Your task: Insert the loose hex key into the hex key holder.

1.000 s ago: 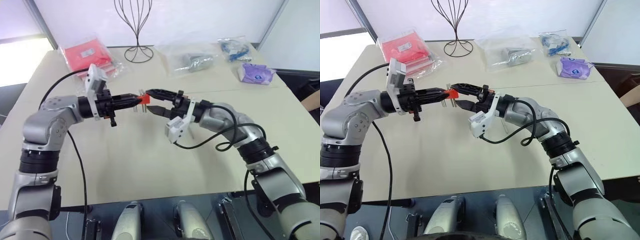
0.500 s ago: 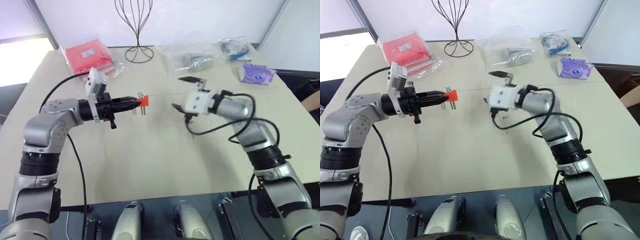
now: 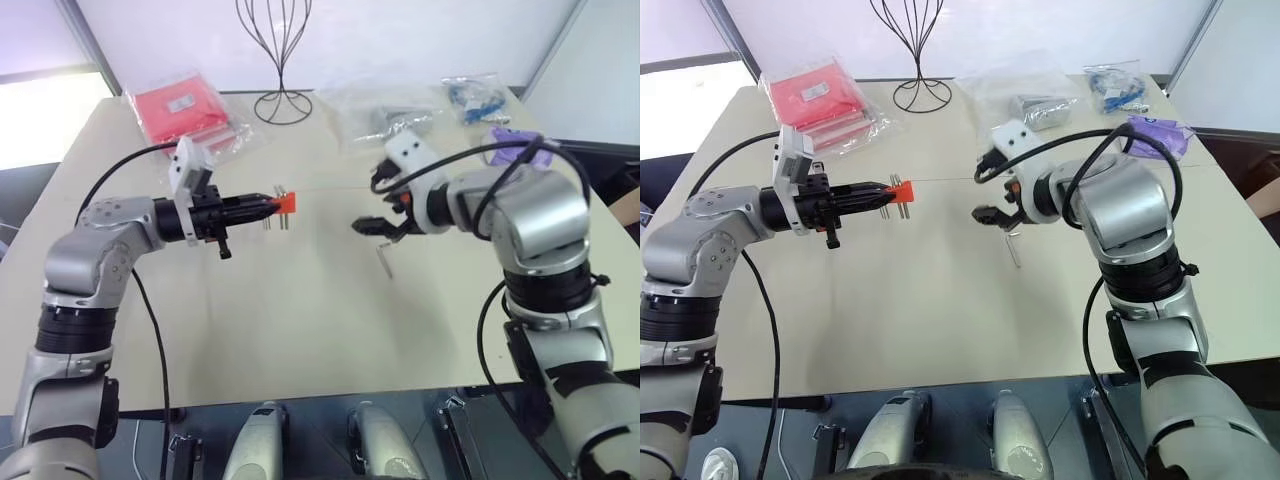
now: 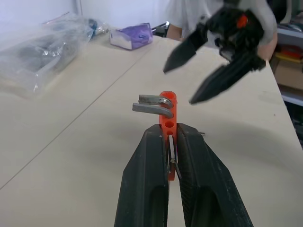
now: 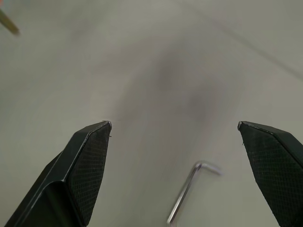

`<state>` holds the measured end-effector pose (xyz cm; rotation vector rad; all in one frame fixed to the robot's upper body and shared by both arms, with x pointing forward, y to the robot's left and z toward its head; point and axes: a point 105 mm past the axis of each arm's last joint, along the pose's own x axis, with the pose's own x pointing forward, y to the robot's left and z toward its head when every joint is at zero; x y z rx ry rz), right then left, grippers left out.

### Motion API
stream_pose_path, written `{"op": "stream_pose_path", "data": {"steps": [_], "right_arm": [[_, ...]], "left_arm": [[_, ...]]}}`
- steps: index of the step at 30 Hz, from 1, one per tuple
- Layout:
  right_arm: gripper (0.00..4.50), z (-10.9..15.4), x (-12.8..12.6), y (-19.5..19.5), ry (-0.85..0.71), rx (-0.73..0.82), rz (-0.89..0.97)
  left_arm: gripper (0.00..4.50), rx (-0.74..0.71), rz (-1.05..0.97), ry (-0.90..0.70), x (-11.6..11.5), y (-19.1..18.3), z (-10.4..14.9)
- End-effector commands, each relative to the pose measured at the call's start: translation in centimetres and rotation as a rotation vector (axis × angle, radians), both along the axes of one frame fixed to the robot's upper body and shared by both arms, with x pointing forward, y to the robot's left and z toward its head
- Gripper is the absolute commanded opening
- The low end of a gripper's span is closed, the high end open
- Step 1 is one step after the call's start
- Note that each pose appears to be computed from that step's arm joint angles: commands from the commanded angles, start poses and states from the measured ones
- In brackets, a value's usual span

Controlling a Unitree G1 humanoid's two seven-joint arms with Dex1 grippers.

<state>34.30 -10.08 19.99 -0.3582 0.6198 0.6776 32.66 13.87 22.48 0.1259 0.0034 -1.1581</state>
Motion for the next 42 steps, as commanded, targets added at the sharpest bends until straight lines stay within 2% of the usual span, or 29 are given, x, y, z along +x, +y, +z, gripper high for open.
{"op": "stream_pose_path", "data": {"steps": [1, 5, 9, 21, 24, 30, 31, 39, 40, 42], "right_arm": [[4.44, -1.1, 0.0, -0.2, 0.059, -0.012, -0.012], [4.44, -4.0, 0.1, -0.7, 0.132, -0.055, -0.077], [4.44, -5.3, 0.3, -0.8, 0.167, -0.067, -0.128], [4.44, -6.8, 1.7, -1.3, 0.193, -0.072, -0.299], [3.68, -7.1, 1.8, -1.3, 0.202, -0.074, -0.316], [0.42, -7.4, 1.9, -1.3, 0.209, -0.084, -0.33], [0.07, -7.4, 1.9, -1.3, 0.209, -0.085, -0.329], [0.07, -6.2, 1.8, -0.5, 0.13, -0.065, -0.287], [0.07, -5.7, 2.0, -0.3, 0.084, -0.049, -0.272], [0.07, -2.7, 3.0, 0.3, -0.189, 0.001, -0.212]], "left_arm": [[0.0, 0.001, -0.003, -0.048, -0.4, 0.0, 0.7], [0.0, 0.011, 0.01, -0.046, -0.6, 0.2, 0.6], [0.0, 0.02, 0.017, -0.047, -0.8, 0.3, 0.5], [0.0, 0.035, 0.033, -0.05, -1.1, 0.4, 0.5], [0.0, 0.036, 0.035, -0.052, -1.2, 0.3, 0.5], [0.0, 0.038, 0.042, -0.055, -1.3, 0.4, 0.6], [0.0, 0.037, 0.043, -0.056, -1.3, 0.4, 0.6], [0.0, 0.032, 0.039, -0.058, -1.1, 0.1, 0.6], [0.0, 0.031, 0.038, -0.059, -1.0, 0.1, 0.6], [0.0, 0.027, 0.031, -0.06, -0.9, -0.1, 0.6]]}}
